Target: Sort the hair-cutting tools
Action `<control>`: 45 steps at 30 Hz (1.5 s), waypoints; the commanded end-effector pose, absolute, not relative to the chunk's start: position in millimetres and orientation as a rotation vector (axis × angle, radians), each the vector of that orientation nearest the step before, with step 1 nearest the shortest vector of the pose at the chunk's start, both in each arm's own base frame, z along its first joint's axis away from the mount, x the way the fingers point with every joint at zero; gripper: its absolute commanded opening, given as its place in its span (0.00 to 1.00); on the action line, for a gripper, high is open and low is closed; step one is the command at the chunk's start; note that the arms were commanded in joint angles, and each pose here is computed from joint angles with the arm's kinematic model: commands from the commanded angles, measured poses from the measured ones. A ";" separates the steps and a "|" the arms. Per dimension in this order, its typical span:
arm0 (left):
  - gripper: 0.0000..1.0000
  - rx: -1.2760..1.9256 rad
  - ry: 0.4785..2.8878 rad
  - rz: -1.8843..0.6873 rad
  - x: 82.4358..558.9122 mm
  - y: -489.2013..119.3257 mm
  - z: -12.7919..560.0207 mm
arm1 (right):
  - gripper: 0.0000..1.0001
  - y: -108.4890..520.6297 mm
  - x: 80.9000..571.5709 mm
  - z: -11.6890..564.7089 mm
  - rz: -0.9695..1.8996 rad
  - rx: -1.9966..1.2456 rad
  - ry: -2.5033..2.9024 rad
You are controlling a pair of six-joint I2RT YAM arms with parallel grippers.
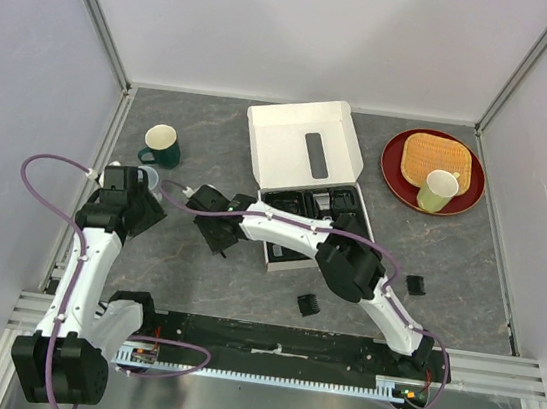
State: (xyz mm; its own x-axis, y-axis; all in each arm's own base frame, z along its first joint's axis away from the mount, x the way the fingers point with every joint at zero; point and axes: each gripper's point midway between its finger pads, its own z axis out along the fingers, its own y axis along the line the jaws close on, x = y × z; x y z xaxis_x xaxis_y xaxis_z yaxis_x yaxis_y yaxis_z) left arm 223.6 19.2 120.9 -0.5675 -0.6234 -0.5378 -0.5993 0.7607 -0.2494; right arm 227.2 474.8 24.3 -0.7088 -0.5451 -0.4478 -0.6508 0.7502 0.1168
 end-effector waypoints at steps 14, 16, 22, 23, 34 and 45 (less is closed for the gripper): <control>0.64 -0.965 2.233 -0.013 227.6 30.8 144.5 | 0.31 461.0 219.5 20.2 0.193 -1.023 2.631; 0.64 -0.965 2.233 -0.013 227.3 30.8 144.3 | 0.30 459.7 219.7 20.8 0.186 -1.021 2.632; 0.65 -0.965 2.221 -0.014 226.7 31.2 146.3 | 0.14 456.4 217.9 18.2 0.181 -1.026 2.644; 0.65 -0.966 2.219 -0.015 226.7 31.2 146.6 | 0.12 456.1 219.2 18.2 0.183 -1.024 2.644; 0.66 -0.944 2.129 -0.044 225.5 32.3 160.4 | 0.00 447.3 227.2 35.9 0.210 -0.931 2.599; 0.66 -0.901 2.143 -0.097 229.4 24.3 158.5 | 0.00 438.2 221.5 88.5 0.342 -0.829 2.523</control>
